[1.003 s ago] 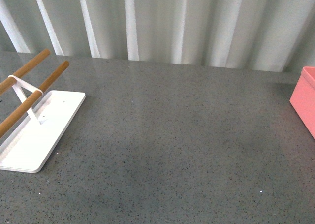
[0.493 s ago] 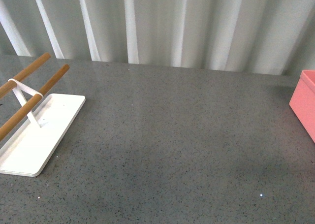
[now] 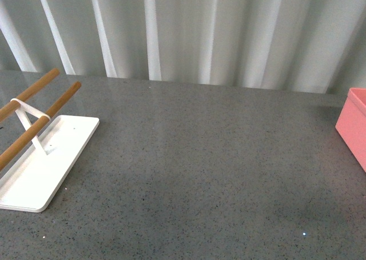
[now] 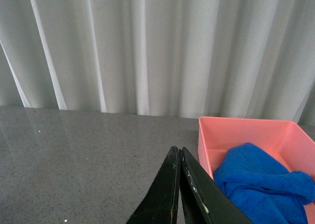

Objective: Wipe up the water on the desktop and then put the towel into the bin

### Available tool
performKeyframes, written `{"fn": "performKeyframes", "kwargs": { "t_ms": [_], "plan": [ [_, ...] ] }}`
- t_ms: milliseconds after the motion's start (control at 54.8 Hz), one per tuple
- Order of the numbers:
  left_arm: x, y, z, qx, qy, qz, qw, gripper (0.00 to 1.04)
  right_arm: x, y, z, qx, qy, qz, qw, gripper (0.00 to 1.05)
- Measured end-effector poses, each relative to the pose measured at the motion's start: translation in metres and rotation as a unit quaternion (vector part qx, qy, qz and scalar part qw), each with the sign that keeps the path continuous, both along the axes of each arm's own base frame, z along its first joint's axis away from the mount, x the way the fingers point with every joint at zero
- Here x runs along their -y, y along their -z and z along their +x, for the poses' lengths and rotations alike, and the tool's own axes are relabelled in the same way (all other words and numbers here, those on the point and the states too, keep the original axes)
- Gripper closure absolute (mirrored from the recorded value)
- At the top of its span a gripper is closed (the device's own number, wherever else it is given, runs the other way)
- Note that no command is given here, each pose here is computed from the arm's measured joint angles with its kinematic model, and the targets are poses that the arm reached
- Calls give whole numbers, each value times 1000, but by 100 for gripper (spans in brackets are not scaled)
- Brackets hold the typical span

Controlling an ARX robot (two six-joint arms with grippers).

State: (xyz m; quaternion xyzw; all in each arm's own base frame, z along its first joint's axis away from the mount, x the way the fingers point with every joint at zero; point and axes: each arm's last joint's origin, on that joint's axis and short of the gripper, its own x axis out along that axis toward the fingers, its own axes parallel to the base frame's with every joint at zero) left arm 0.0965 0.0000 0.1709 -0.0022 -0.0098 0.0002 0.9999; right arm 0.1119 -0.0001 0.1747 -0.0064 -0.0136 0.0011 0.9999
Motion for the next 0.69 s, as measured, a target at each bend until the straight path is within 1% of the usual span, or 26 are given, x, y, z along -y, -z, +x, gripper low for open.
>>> {"fn": "performKeyframes", "kwargs": {
  "t_ms": [201, 274, 347, 493, 547, 602, 620, 693],
  "plan": [
    [0, 0, 0, 0, 0, 0, 1000, 7, 0, 1, -6, -1, 0, 1, 1000, 101],
    [0, 0, 0, 0, 0, 0, 1000, 7, 0, 6, -12, -19, 0, 1, 1000, 101],
    [0, 0, 0, 0, 0, 0, 1000, 7, 0, 3, -15, -2, 1, 1, 1000, 101],
    [0, 0, 0, 0, 0, 0, 1000, 7, 0, 4, -15, -3, 1, 1, 1000, 101],
    [0, 0, 0, 1, 0, 0, 1000, 7, 0, 4, -15, -3, 1, 1, 1000, 95],
    [0, 0, 0, 1, 0, 0, 1000, 7, 0, 3, -15, -3, 1, 1, 1000, 85],
    [0, 0, 0, 1, 0, 0, 1000, 7, 0, 3, -15, -3, 1, 1, 1000, 83],
    [0, 0, 0, 1, 0, 0, 1000, 7, 0, 4, -15, -3, 1, 1, 1000, 70]
  ]
}}
